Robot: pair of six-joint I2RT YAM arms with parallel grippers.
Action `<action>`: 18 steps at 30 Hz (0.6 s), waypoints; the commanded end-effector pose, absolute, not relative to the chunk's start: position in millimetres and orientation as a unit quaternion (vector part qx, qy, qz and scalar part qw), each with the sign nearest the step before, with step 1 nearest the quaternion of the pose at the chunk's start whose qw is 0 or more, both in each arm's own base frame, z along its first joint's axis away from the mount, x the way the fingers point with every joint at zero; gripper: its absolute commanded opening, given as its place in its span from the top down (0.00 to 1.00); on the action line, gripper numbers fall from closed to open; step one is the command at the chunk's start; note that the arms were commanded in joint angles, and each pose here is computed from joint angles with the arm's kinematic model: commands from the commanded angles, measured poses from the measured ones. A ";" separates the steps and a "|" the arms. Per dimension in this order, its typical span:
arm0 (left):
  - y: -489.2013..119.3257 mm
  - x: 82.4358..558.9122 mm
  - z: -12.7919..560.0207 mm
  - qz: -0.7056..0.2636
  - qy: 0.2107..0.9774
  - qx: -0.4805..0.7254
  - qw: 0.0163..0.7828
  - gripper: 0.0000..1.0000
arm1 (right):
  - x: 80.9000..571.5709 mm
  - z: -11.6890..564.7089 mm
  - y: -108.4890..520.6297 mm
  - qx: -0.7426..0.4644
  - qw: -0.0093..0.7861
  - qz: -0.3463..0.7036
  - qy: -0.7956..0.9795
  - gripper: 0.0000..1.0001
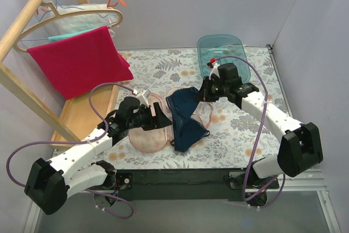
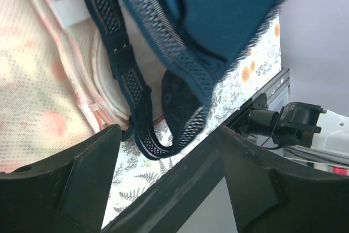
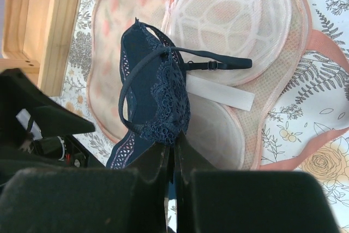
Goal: Place the bra in the laundry bag and zip it closed
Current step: Adjust the bra in the laundry bag.
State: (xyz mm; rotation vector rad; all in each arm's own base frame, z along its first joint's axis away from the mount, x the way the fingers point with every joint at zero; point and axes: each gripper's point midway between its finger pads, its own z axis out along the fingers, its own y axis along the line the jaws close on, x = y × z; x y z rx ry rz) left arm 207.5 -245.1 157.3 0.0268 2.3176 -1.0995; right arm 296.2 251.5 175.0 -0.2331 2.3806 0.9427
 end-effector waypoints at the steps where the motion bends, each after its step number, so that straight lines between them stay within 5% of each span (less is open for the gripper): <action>1: -261.9 218.1 169.9 -0.469 0.830 -0.009 0.301 0.30 | 299.4 197.1 252.5 -0.095 0.316 0.372 0.868 0.99; 18: -296.0 255.6 162.9 -0.519 0.793 -0.014 0.318 0.28 | 291.4 198.8 250.9 -0.096 0.312 0.383 0.864 0.99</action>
